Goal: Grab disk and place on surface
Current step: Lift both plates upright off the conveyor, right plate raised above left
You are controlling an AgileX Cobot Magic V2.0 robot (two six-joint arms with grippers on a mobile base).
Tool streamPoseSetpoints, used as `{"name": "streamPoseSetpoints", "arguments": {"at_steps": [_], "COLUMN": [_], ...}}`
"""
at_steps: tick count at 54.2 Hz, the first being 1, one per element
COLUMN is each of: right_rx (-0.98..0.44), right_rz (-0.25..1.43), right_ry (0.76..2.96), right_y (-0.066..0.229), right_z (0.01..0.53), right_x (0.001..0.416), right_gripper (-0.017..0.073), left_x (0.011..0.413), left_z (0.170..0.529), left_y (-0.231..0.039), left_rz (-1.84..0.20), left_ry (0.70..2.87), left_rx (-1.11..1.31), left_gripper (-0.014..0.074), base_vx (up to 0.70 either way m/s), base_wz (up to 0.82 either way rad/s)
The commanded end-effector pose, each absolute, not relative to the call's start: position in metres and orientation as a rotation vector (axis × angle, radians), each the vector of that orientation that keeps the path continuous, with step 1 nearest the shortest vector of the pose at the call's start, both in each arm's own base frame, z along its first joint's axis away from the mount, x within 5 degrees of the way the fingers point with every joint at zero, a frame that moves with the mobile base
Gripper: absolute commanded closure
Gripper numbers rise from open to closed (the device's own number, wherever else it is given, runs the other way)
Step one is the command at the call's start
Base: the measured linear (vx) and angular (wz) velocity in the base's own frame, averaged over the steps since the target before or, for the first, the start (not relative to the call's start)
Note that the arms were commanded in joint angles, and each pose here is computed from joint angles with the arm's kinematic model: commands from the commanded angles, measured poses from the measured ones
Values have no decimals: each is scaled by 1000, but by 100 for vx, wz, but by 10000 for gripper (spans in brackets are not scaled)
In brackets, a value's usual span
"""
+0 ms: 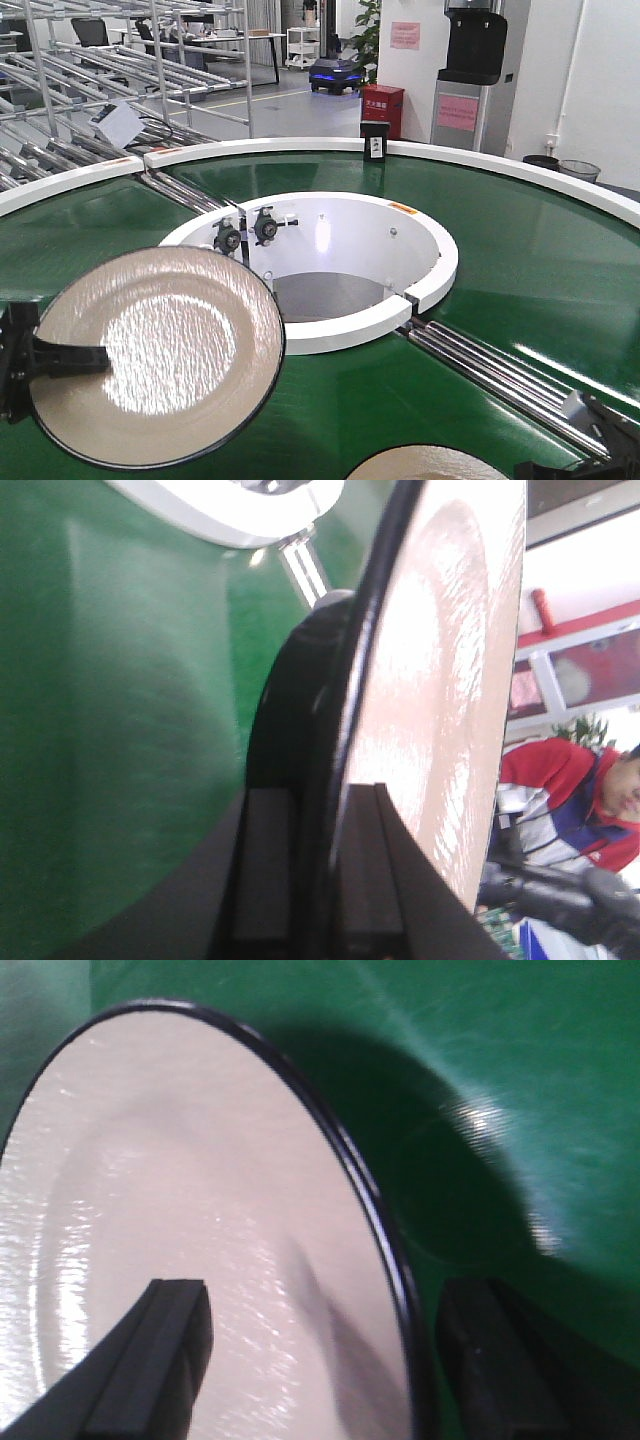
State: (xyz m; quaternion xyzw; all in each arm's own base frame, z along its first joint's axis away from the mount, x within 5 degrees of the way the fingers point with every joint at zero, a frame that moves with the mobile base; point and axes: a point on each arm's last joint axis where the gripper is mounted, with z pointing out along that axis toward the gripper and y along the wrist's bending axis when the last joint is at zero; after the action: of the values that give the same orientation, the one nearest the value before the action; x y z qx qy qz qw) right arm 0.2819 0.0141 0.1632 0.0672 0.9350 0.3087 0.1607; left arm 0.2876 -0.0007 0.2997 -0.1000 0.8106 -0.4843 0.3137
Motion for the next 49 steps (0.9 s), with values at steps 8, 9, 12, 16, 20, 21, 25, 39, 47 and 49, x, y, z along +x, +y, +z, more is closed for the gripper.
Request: {"name": "streamPoseSetpoints", "arguments": {"at_steps": [8,9,12,16,20,21,25,39,47,49], "right_rx": [107,94,50,18,36,37,34,48,126,149], "right_rz": [1063,1071,1085,1093,1111,1120,1144,1310,1448,1472], "right_ry": [2574,2581,2599,2618,2623,2622,2619,2579,2479,2451], "right_y": [34,37,47,56,58,59,58,53,48,45], "right_z": [172,170,168,164,165,165,166,177,202,210], "right_x": [290,290,289,288,288,287,287,283,278,276], "right_gripper": [52,55,81,137,220,250,370,571,567,567], "left_x": [274,274,274,274,272,272,272,274,278,279], "left_z": [342,342,342,340,337,336,334,334,332,332], "left_y": [-8,-8,-8,-8,-8,-8,-8,-6,0,1], "left_rz": [-1363,-1363,-1362,-1342,-1309,-1301,-1283,-1269,-1255,-1246], "left_ry": [1958,1957,1961,1980,2016,2025,2046,2042,2031,2030], "left_rx": [-269,-268,-266,-251,-218,-213,-204,-252,-417,-448], "left_gripper": [595,595,595,595,595,595,595,595,595,595], "base_vx": [0,0,0,0,0,0,0,0,0,0], "base_wz": [0,0,0,0,0,0,0,0,0,0]}}
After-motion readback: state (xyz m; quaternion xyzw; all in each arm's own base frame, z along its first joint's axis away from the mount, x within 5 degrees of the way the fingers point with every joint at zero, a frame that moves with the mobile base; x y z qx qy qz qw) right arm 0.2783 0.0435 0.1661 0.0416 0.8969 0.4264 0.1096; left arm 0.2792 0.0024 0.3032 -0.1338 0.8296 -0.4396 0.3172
